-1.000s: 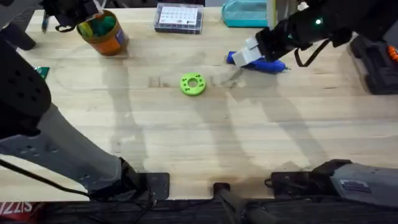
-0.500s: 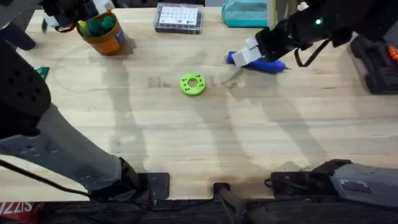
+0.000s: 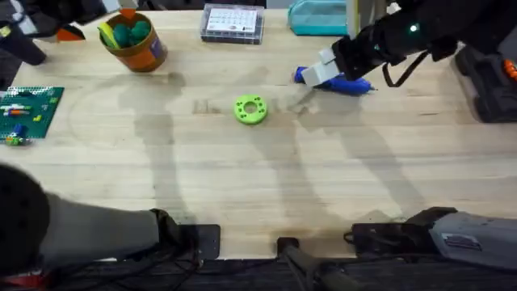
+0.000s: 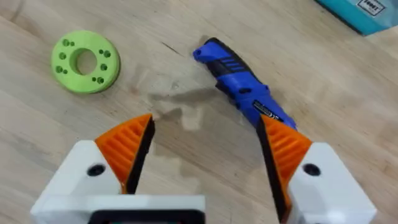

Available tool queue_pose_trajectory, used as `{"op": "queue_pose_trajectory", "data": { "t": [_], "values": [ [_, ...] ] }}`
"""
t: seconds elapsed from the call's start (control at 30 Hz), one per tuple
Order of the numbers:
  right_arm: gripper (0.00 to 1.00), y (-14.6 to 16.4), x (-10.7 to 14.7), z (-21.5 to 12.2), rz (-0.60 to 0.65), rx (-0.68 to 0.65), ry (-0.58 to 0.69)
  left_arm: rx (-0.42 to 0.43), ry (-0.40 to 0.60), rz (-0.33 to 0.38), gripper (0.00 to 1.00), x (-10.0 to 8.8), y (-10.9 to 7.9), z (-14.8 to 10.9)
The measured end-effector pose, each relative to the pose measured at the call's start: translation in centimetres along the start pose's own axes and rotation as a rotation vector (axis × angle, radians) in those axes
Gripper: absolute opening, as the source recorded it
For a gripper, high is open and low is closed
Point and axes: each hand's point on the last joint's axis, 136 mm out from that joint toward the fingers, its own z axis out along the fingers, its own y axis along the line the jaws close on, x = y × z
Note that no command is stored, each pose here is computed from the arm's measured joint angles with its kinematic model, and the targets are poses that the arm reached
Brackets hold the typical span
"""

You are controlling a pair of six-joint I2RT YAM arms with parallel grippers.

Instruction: Pick up the gripper from the table and insert it into the empty holder that is missing its gripper. Then pick up a screw, insert it into the mounting hole, and use the screwdriver to tighten it. Finally, clean up the table by picking up the vegetable and placing it into the bucket.

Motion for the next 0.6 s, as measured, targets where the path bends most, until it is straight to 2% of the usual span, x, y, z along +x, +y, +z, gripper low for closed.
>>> {"op": "queue_pose_trajectory", "data": {
  "t": [0.17,0.33,0.6],
  "values": [
    [0.993,0.0,0.0,0.0,0.000,0.000,0.000,0.050,0.136,-0.012,0.991,4.2,-0.7,-3.1],
    [0.994,0.0,0.0,0.0,0.000,0.000,0.000,0.060,0.285,-0.031,0.991,7.9,-0.7,-4.3],
    [0.994,0.0,0.0,0.0,0.000,0.000,0.000,0.073,0.307,-0.036,0.991,8.4,-0.9,-4.4]
  ]
}}
